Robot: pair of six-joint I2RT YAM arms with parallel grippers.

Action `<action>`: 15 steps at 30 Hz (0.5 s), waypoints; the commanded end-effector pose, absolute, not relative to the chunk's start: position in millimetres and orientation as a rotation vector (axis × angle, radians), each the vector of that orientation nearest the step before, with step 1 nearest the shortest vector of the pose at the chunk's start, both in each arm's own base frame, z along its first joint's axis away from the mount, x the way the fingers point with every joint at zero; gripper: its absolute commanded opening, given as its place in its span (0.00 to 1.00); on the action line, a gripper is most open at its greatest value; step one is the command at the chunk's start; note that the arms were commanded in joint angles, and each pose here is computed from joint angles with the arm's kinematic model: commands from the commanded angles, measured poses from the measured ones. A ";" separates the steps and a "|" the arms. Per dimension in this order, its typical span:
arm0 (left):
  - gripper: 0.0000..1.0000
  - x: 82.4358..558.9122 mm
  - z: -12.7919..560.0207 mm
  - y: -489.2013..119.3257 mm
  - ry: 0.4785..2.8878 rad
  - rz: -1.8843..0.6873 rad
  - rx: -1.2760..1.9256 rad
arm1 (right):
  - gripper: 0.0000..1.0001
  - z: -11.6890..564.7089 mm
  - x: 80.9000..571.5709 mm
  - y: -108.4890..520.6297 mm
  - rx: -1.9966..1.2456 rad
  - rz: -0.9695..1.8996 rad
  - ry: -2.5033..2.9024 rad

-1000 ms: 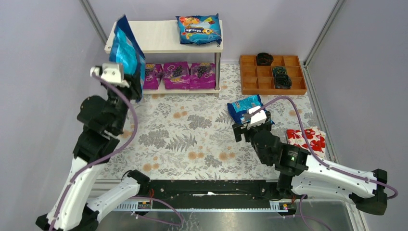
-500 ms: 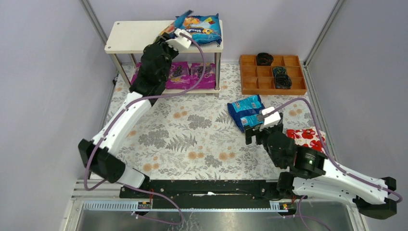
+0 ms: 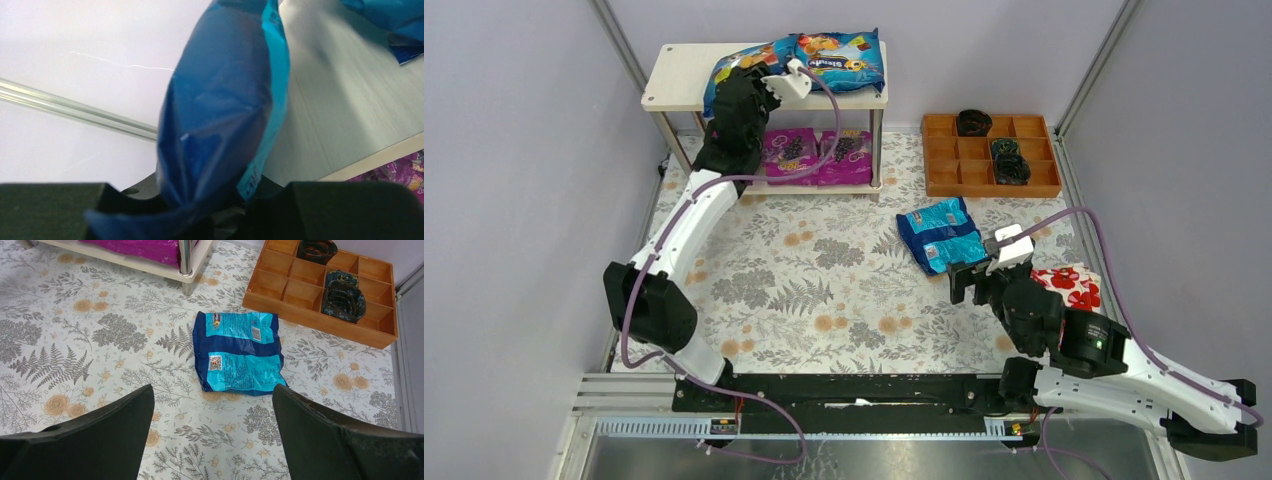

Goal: Place and organize the candy bags onto the shelf

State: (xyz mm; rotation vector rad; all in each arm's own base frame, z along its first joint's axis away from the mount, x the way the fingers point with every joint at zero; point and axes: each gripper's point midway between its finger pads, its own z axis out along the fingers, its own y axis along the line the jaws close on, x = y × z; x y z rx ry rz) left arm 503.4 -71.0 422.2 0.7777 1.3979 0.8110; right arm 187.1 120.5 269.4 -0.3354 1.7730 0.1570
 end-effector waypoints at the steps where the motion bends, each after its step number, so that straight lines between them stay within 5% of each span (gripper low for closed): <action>1: 0.16 496.3 502.4 -70.0 1.189 0.848 0.671 | 0.94 275.5 190.8 124.1 -0.303 0.158 1.771; 6: 0.30 505.6 497.7 -68.3 1.218 0.865 0.647 | 0.94 270.4 192.9 128.5 -0.328 0.132 1.785; 12: 0.71 483.4 503.4 -93.5 1.241 0.577 0.643 | 0.94 264.0 193.5 134.7 -0.332 0.146 1.791; 15: 0.81 466.6 505.2 -111.9 1.231 0.406 0.673 | 0.94 260.1 193.7 139.2 -0.339 0.153 1.798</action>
